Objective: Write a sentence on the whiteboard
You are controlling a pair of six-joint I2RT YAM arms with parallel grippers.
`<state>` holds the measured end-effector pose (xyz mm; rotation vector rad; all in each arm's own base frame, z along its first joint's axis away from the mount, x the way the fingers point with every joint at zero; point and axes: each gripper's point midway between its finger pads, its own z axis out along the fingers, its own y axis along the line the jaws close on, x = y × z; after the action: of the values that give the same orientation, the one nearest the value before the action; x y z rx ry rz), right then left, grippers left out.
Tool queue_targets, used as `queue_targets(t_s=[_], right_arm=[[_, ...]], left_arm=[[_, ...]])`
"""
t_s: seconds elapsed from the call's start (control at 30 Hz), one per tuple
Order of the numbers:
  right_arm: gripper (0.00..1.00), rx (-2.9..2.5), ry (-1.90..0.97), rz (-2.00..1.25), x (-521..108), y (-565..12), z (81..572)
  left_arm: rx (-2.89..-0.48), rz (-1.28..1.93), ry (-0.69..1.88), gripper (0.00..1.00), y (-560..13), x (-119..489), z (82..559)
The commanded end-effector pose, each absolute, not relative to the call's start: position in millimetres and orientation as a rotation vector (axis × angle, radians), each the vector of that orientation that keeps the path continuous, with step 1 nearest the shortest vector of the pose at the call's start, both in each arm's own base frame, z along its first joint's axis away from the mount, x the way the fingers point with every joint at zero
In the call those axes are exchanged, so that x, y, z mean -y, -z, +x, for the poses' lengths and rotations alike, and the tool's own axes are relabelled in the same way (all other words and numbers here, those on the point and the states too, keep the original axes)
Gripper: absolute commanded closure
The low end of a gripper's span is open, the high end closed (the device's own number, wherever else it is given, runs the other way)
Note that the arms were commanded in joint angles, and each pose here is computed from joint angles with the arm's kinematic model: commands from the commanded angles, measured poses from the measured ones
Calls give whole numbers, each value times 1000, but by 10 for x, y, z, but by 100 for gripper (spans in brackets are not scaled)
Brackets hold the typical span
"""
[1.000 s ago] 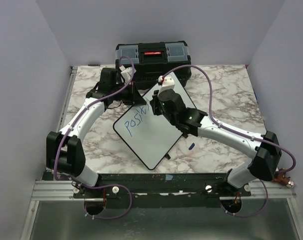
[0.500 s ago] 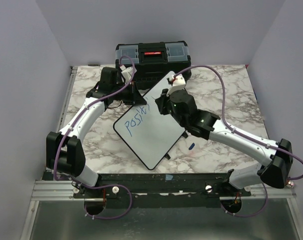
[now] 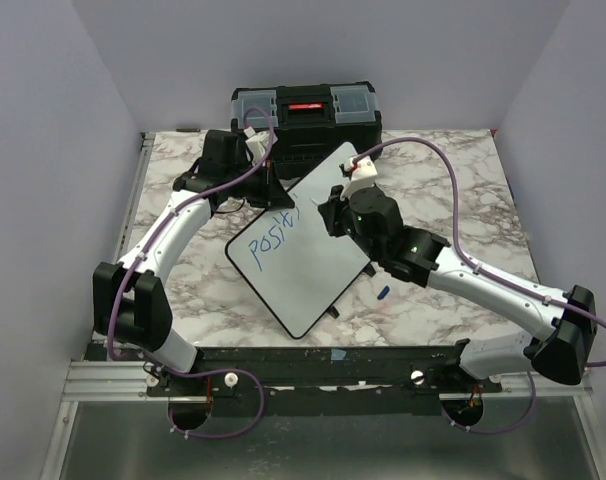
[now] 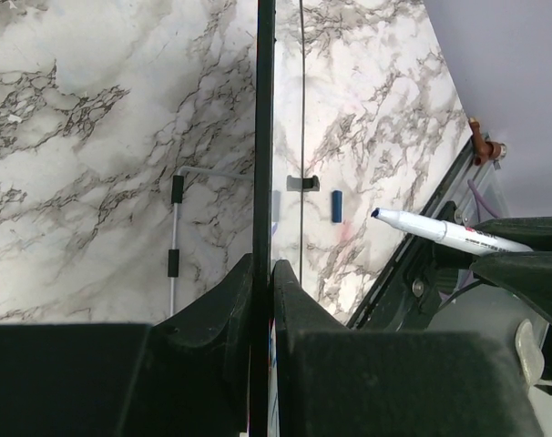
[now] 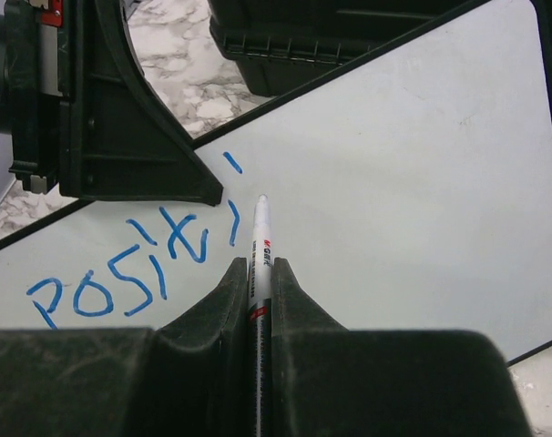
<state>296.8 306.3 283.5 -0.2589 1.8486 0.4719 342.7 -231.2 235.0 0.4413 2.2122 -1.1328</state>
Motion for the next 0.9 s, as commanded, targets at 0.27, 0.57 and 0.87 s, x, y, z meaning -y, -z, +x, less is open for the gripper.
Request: queue_targets(t_s=[0.27,0.57,0.87], right_arm=[[99,-1822,-507,-287,-2842,-2906,2970],[99,-1847,-586,-306,-2794,-2813,2873],[99,-1868,-667,-340,-2784,-2739,2826]], left_arm=[[-2160,528,1062,100,-2409,2317,3551],[-2158,538,1062,100,-2387,2338,3510],[-2158,548,1062,100,-2372,2365,3487]])
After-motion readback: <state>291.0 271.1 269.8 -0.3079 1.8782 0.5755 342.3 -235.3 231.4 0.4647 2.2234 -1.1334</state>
